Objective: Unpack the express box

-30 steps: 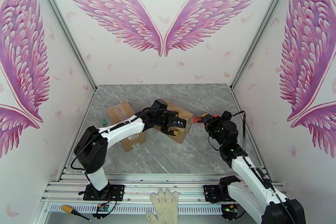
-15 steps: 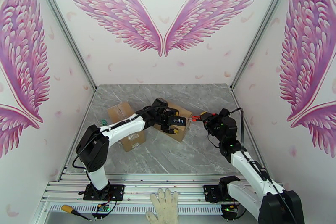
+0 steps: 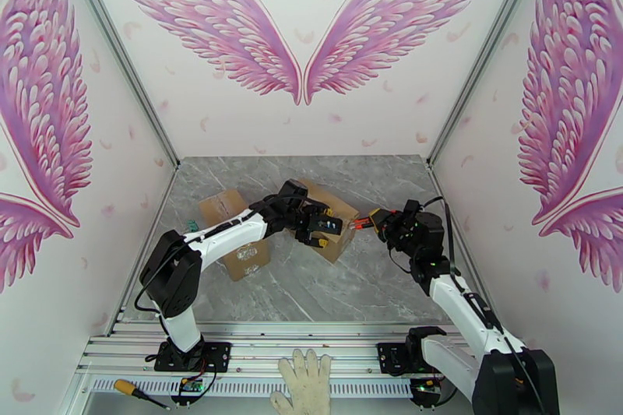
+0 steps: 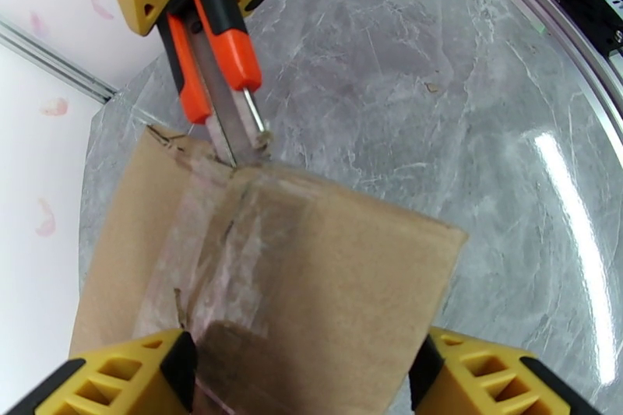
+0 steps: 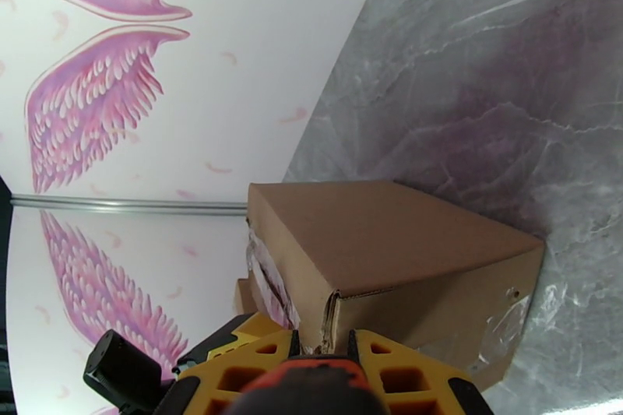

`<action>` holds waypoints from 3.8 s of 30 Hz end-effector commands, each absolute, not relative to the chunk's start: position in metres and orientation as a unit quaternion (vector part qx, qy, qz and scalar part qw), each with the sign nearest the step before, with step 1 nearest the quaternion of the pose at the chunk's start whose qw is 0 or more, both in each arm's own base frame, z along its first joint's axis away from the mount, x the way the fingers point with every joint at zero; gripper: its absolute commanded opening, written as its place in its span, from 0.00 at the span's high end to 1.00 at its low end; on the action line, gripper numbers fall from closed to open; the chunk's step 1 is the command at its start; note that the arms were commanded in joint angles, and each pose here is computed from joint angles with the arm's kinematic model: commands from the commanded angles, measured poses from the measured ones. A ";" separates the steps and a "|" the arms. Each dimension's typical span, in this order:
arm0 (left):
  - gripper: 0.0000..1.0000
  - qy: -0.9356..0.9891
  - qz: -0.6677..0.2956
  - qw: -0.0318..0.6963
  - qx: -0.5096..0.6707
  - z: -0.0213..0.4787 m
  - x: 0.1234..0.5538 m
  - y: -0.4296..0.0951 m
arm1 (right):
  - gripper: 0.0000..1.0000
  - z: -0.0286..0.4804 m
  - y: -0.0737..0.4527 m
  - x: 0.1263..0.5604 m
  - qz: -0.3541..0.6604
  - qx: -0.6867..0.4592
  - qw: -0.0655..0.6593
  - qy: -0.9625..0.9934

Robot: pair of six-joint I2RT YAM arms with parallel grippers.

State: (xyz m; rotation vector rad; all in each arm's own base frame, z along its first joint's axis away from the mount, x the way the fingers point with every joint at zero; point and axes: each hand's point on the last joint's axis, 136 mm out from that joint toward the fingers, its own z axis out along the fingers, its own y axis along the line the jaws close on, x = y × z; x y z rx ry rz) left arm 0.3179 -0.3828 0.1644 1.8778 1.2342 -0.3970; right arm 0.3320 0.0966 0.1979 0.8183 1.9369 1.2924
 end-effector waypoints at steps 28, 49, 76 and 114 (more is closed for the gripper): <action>0.25 0.539 -0.057 0.434 0.720 0.154 0.402 -0.341 | 1.00 0.219 0.147 0.275 0.605 0.122 0.115 0.778; 0.13 0.549 -0.059 0.487 0.677 0.188 0.386 -0.396 | 1.00 0.217 0.122 0.289 0.583 0.241 0.197 0.750; 0.08 0.465 -0.141 0.432 0.760 0.173 0.344 -0.463 | 1.00 0.197 0.124 0.330 0.587 0.226 0.198 0.752; 0.22 0.680 -0.074 0.389 0.617 0.178 0.413 -0.446 | 1.00 0.229 0.065 0.282 0.490 0.352 0.407 0.686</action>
